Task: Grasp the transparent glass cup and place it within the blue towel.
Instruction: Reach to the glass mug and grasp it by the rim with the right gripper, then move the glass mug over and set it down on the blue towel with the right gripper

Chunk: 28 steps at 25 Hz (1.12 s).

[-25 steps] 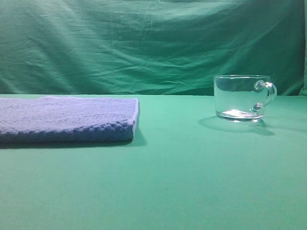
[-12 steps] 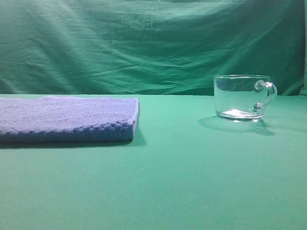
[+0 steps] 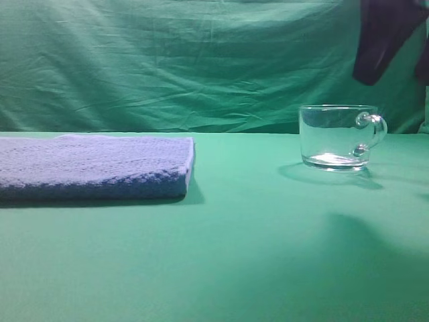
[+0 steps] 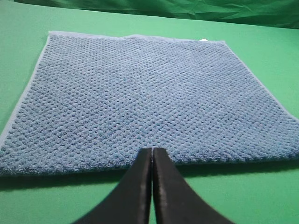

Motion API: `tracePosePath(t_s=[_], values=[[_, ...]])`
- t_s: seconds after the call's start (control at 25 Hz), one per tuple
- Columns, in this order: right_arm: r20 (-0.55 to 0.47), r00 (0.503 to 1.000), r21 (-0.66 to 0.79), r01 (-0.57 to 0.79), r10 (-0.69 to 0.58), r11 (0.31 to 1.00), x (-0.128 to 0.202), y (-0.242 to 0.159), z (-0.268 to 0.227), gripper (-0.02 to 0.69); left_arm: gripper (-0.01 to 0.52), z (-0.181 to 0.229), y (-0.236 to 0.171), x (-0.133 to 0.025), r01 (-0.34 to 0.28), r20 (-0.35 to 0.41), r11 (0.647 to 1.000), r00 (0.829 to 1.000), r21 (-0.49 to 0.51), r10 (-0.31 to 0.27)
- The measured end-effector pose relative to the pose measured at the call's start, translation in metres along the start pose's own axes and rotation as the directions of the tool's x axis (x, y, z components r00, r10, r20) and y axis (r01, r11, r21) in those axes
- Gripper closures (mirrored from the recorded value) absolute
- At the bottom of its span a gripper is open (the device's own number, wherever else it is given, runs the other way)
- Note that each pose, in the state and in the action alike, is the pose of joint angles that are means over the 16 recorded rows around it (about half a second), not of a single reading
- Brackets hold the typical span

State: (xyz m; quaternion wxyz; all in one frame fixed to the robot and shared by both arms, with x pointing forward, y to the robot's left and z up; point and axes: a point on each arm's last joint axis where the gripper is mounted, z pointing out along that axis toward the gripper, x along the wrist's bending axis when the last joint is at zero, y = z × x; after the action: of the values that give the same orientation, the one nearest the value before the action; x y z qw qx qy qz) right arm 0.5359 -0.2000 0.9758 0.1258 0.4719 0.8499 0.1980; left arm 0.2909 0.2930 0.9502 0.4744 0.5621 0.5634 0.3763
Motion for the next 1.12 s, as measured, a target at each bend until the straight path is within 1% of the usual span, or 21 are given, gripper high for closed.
tracePosePath(t_s=[0.28,0.4,0.52,0.64,0.8,0.96,1.12], values=[[0.011,1.0,-0.008,-0.002,0.002,1.0,-0.004,0.005,0.019,0.409,0.514,0.0,0.0,0.0,0.0,0.0,1.0,1.0,0.0,0.0],[0.009,1.0,-0.012,0.004,-0.004,1.0,-0.005,0.013,0.02,0.485,0.514,0.0,0.0,0.0,0.0,0.0,1.0,1.0,0.0,0.0],[0.002,1.0,-0.029,0.021,-0.021,0.999,-0.003,0.027,0.015,0.539,0.514,0.0,0.0,0.0,0.0,0.0,1.0,1.0,0.0,0.0],[-0.007,0.999,-0.062,0.053,-0.054,0.997,0.003,0.048,0.005,0.565,0.514,0.0,0.0,0.0,0.0,0.0,1.0,1.0,0.0,0.0],[-0.026,0.993,-0.124,0.115,-0.119,0.986,0.02,0.082,-0.01,0.564,0.514,0.0,0.0,0.0,0.0,0.0,1.0,1.0,0.0,0.0],[-0.051,0.978,-0.19,0.187,-0.2,0.964,0.048,0.118,-0.02,0.564,0.514,0.0,0.0,0.0,0.0,0.0,1.0,1.0,0.0,0.0],[-0.081,0.955,-0.241,0.258,-0.284,0.936,0.084,0.148,-0.015,0.564,0.514,0.0,0.0,0.0,0.0,0.0,1.0,1.0,0.0,0.0]])
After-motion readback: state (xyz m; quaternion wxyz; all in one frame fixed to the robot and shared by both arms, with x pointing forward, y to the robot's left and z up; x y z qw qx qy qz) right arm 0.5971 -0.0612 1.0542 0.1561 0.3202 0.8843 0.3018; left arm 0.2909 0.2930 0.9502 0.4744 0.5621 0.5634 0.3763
